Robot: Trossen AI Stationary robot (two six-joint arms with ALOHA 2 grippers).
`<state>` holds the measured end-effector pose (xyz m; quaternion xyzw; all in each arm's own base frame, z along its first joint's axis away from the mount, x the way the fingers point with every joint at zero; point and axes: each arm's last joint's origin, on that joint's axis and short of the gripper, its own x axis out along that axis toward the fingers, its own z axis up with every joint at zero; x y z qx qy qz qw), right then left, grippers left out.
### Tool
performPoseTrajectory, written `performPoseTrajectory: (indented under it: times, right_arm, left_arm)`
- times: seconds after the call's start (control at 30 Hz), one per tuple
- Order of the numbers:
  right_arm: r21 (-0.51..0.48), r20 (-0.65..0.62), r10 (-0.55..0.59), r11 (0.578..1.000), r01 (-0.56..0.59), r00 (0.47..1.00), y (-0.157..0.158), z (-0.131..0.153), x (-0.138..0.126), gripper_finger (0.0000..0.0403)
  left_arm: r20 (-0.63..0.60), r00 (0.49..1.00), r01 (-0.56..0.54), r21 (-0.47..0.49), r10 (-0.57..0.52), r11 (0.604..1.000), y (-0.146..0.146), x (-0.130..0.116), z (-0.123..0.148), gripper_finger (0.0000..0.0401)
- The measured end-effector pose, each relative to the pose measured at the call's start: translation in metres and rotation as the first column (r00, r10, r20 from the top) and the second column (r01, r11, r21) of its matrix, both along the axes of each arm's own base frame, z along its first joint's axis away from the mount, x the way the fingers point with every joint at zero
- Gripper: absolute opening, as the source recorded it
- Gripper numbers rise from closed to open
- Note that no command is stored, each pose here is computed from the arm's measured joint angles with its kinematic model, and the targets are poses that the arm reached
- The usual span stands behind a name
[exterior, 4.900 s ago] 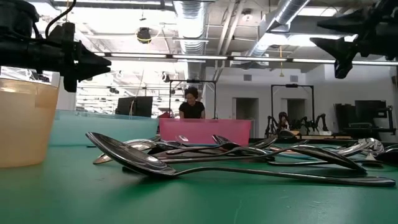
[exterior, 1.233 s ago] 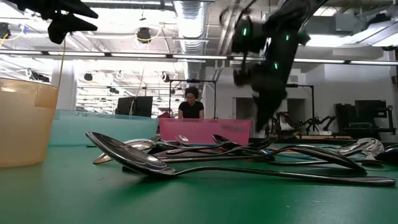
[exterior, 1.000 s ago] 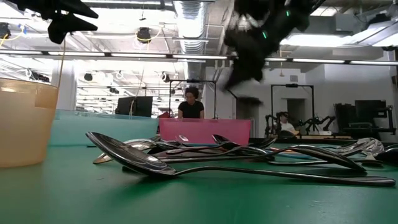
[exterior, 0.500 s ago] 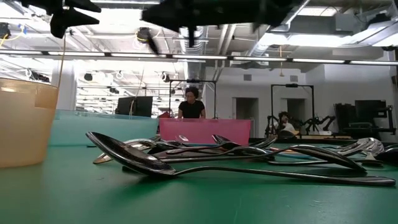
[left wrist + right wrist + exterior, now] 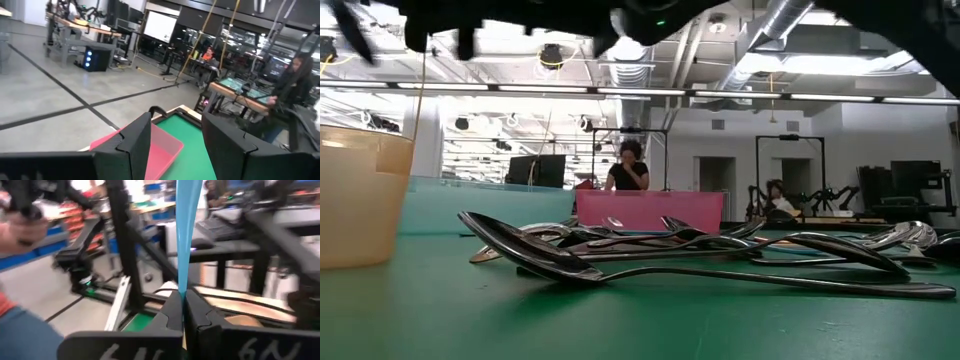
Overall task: Sort silverware by color (type)
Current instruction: Put the blue spoon into the orange bin
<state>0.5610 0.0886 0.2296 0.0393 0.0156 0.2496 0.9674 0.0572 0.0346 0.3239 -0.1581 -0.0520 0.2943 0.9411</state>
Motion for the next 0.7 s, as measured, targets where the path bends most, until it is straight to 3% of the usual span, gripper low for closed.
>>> performPoseTrajectory:
  times: [0.2,0.43,0.7]
  right_arm:
    - [-0.028,-0.078,0.043,0.999,-0.045,0.996,0.012,-0.028,0.022,0.0005]
    - [0.055,-0.192,0.074,0.996,-0.065,0.979,0.013,-0.065,0.031,0.0005]
    - [0.032,-0.188,0.052,0.998,-0.047,0.981,0.008,-0.062,0.031,0.0033]
  left_arm:
    - [-0.001,1.000,-0.014,-0.001,0.014,1.000,0.000,0.000,0.000,0.0158]
    - [-0.003,1.000,-0.014,-0.003,0.014,1.000,0.000,0.000,0.000,0.0158]
    - [-0.007,0.999,-0.032,-0.005,0.032,0.999,0.001,-0.001,-0.001,0.0158]
